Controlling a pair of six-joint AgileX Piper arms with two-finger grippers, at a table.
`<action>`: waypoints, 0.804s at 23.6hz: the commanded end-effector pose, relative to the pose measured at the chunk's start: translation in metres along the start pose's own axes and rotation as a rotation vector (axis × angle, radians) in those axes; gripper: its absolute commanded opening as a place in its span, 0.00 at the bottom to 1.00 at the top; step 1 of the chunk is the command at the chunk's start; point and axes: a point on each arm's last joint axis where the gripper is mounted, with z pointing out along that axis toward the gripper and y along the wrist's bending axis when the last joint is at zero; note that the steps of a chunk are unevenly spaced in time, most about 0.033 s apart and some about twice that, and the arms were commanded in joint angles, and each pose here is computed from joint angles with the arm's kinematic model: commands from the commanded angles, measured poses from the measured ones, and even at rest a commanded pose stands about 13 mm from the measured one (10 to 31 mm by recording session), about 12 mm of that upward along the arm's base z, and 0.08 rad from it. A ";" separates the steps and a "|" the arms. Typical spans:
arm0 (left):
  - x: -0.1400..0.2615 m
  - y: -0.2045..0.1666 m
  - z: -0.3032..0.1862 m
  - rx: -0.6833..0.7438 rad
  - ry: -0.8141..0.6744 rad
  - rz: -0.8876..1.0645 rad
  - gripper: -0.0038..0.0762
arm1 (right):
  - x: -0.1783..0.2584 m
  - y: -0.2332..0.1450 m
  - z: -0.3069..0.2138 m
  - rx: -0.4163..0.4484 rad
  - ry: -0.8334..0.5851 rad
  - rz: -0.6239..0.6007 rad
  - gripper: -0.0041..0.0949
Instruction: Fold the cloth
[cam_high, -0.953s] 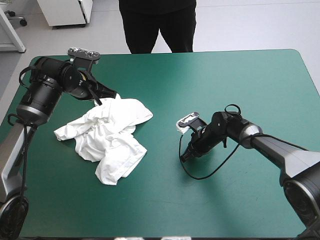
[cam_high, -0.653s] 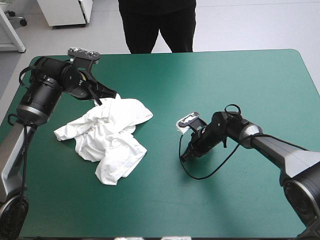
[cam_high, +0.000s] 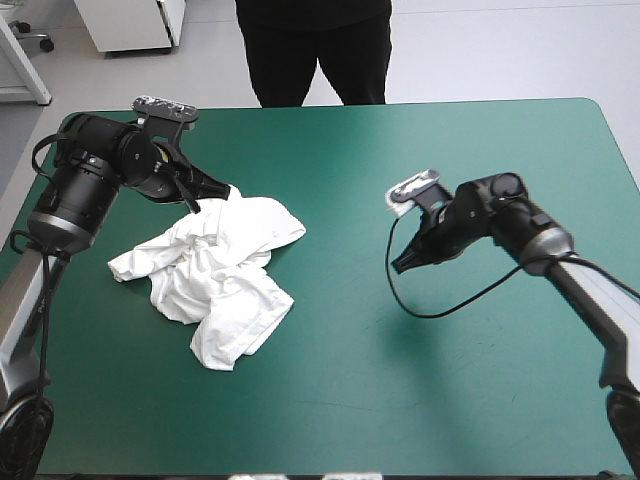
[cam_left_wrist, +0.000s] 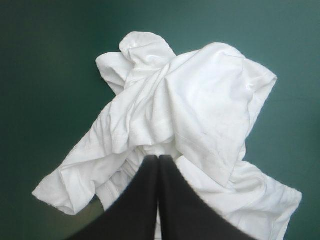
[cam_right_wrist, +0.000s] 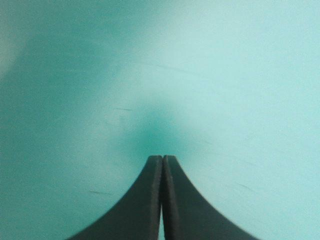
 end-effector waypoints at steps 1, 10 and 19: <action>-0.001 0.004 -0.030 -0.005 -0.101 -0.010 0.04 | 0.001 -0.024 -0.089 0.126 -0.144 0.079 0.02; 0.004 -0.003 -0.046 0.084 -0.129 0.015 0.04 | 0.065 -0.039 -0.208 0.499 -0.294 0.214 0.02; 0.010 -0.001 -0.055 0.071 -0.116 0.068 0.09 | 0.089 -0.045 -0.242 0.746 -0.319 0.275 0.02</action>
